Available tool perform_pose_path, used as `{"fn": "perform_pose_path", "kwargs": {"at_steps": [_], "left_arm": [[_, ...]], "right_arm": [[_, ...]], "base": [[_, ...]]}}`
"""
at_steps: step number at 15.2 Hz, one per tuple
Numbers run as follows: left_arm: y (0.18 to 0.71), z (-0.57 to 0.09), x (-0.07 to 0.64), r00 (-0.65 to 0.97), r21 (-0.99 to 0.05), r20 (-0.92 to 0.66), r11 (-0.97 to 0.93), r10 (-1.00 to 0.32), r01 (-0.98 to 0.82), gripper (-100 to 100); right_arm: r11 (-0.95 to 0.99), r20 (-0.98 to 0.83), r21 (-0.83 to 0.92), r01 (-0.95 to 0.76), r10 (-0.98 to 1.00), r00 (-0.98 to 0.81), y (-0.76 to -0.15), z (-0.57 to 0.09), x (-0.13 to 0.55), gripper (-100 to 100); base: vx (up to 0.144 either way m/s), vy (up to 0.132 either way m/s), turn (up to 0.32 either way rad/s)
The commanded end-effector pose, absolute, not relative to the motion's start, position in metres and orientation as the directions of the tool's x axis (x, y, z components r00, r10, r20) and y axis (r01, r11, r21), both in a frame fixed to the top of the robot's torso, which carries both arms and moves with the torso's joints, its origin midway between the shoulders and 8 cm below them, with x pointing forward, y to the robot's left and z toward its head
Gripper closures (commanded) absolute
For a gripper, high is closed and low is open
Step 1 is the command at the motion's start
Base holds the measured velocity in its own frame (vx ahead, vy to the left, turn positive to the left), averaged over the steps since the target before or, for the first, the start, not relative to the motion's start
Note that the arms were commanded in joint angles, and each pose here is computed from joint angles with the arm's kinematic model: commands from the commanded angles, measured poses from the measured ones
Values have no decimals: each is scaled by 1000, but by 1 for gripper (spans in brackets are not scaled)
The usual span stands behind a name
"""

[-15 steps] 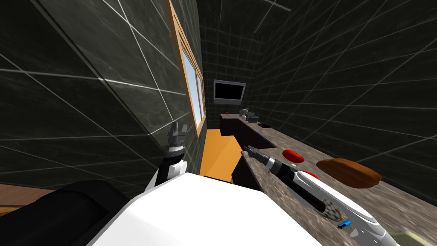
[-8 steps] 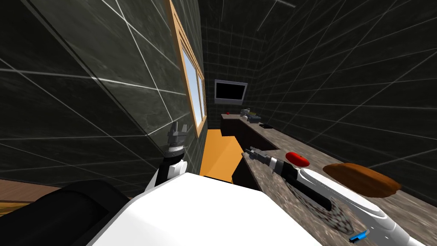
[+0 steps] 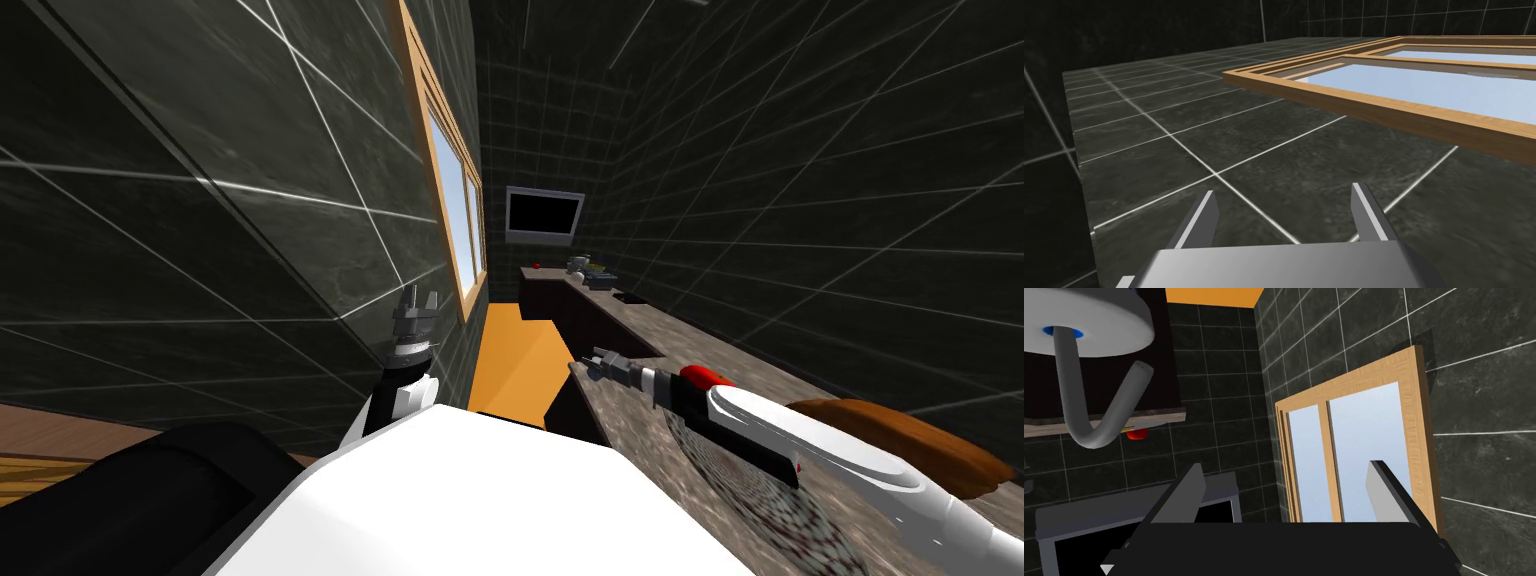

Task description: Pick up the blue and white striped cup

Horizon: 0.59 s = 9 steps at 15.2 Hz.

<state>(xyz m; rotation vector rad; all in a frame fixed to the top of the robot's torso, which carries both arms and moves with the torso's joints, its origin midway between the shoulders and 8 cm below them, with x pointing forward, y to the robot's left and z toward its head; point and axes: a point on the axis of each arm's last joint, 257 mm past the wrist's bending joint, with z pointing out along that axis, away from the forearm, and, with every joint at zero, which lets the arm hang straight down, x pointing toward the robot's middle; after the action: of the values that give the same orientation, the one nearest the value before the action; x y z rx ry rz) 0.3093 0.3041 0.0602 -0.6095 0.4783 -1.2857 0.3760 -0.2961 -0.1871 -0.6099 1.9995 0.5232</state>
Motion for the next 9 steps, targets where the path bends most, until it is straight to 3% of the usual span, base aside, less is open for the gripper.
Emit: {"fn": "perform_pose_path", "kwargs": {"at_steps": [1, 9], "left_arm": [[304, 60, 309, 223, -659, 6, 164, -975, 734, 0], [304, 60, 309, 223, -659, 6, 164, -975, 734, 0]], "right_arm": [[778, -865, 78, -624, -258, -430, -303, -189, 374, -100], [727, -756, -71, -683, -485, -438, -341, -205, 364, -100]], "base": [[24, -15, 28], [24, -16, 50]]}}
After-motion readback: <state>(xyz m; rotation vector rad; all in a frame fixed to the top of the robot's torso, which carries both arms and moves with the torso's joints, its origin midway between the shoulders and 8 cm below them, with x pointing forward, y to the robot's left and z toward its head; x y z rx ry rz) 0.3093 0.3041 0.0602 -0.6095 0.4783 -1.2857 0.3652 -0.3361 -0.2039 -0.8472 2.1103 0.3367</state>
